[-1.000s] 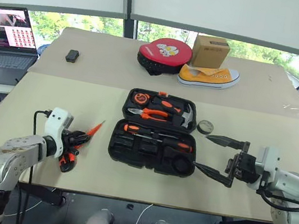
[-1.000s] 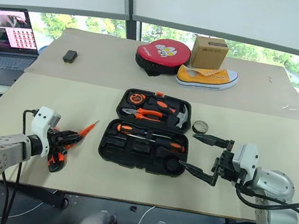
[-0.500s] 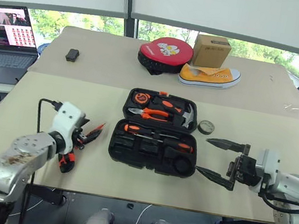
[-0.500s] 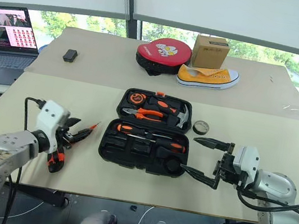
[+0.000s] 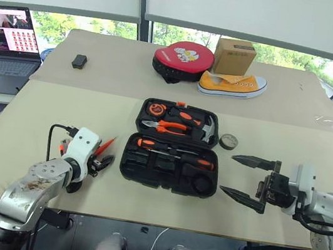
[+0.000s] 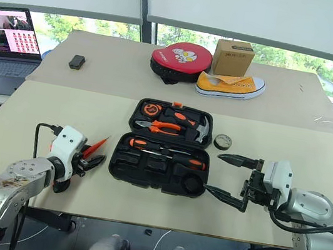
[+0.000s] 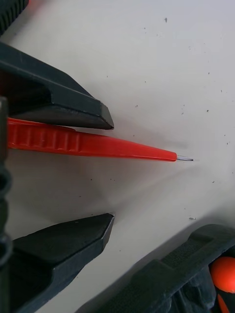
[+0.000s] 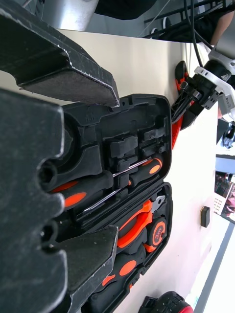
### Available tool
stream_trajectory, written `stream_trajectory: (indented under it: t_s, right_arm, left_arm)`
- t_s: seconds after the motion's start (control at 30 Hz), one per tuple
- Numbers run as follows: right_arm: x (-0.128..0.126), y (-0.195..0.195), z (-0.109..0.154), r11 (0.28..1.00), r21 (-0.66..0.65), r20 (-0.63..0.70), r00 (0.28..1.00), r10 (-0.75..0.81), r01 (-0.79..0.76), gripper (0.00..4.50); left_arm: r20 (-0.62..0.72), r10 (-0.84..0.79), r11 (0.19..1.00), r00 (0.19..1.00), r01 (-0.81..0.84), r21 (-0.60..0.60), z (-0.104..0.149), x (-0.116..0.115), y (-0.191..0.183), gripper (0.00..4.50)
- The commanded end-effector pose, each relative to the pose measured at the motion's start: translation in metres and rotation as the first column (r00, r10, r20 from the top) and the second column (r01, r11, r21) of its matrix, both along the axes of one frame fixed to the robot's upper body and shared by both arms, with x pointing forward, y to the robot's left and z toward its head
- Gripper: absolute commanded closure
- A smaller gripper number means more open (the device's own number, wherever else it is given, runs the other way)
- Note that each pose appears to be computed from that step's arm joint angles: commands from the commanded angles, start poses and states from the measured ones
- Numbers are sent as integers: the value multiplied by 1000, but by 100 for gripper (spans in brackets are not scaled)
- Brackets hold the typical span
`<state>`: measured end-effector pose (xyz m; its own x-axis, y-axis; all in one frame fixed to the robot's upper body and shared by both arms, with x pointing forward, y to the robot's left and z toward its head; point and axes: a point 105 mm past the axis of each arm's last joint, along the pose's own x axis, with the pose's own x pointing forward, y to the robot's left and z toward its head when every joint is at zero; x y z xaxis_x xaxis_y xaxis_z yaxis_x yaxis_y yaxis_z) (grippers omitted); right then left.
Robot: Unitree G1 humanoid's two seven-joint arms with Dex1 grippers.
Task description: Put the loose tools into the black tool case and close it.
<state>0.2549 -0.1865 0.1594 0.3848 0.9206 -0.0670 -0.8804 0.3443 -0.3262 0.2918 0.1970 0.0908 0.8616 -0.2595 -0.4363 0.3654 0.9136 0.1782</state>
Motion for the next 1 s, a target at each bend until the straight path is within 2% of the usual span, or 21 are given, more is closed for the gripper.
stream_trajectory:
  t_s: [0.03,0.17,0.27,0.67,1.0]
  right_arm:
    - [-4,-3,12,1000,1,48,999,-7,7,0]
    - [-5,-1,9,1000,8,37,999,-7,7,0]
    - [-5,-1,9,1000,10,35,999,-8,8,0]
    - [-6,1,9,1000,21,40,999,-9,8,0]
    - [-4,5,11,1000,29,52,999,-5,4,0]
  left_arm:
    - [67,32,999,997,-33,22,17,2,7,159]
    - [212,-58,997,976,66,-28,48,2,-5,159]
    - [250,-118,991,961,129,-31,57,-1,-13,159]
    - [39,-169,985,985,171,-38,15,-8,-26,159]
    - [16,-108,994,994,108,3,8,-3,-8,159]
